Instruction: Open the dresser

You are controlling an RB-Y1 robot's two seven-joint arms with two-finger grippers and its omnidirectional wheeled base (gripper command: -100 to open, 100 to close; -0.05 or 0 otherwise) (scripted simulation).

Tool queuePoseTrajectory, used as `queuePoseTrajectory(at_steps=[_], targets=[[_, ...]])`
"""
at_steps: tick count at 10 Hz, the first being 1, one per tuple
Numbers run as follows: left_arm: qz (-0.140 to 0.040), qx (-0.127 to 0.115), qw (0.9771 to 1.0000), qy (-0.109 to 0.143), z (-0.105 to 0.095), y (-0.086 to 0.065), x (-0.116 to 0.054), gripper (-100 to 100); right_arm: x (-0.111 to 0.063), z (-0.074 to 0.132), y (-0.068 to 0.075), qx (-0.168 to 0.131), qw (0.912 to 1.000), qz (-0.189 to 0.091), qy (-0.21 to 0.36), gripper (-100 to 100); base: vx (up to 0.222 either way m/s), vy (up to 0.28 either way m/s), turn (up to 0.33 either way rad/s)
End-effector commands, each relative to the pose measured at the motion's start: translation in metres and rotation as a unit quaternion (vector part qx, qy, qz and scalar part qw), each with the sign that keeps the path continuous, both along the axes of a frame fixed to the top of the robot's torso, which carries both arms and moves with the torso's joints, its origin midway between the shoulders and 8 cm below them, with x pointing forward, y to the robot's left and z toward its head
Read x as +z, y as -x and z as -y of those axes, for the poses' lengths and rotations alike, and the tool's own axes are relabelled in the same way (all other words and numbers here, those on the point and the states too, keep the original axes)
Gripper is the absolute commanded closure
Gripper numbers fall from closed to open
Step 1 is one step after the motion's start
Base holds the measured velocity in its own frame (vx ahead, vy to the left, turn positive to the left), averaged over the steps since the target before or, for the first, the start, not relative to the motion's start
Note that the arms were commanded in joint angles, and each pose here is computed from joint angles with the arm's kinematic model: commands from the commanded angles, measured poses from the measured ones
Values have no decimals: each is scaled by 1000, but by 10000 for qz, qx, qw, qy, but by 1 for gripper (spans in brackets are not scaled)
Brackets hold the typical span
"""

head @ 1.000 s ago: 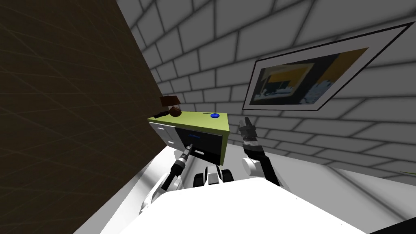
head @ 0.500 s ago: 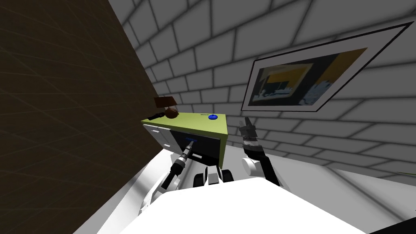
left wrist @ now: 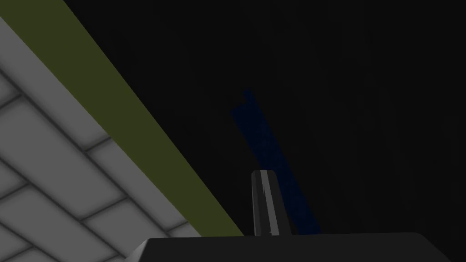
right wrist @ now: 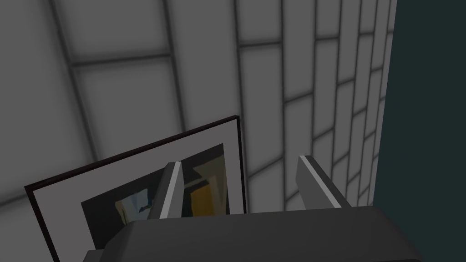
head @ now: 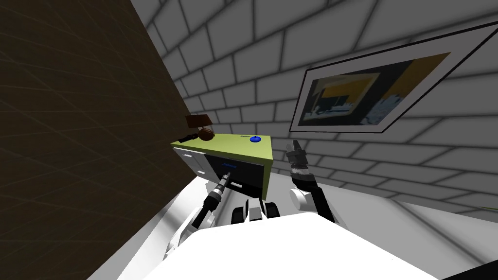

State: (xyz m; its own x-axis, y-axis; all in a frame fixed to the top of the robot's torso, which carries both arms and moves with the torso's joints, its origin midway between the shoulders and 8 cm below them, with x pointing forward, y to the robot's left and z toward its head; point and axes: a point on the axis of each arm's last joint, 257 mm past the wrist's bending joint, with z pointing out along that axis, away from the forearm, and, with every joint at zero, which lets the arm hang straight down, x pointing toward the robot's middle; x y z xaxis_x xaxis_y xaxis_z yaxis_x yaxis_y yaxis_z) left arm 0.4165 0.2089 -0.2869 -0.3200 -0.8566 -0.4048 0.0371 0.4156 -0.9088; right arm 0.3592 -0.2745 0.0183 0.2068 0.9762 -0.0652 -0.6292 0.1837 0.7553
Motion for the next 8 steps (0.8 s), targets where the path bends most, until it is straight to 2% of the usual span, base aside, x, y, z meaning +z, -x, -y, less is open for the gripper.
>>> queuePoseTrajectory(at_steps=[1, 2, 3, 8], targets=[[-16, -71, 10000, -18, 3, 9, 3, 100, 0, 0, 0, 0, 10000, 0, 0, 0, -187, 70, 63], [-12, -54, 10000, -15, 3, 7, 3, 100, 0, 0, 0, 0, 10000, 0, 0, 0, -88, 27, 12], [-38, -14, 10000, -30, 0, 4, 2, -100, 0, 0, 0, 0, 10000, -1, 0, 0, 63, -45, -46], [-67, 44, 10000, -49, -3, -1, 0, -100, 0, 0, 0, -1, 10000, -1, -1, 0, 125, -72, -24]])
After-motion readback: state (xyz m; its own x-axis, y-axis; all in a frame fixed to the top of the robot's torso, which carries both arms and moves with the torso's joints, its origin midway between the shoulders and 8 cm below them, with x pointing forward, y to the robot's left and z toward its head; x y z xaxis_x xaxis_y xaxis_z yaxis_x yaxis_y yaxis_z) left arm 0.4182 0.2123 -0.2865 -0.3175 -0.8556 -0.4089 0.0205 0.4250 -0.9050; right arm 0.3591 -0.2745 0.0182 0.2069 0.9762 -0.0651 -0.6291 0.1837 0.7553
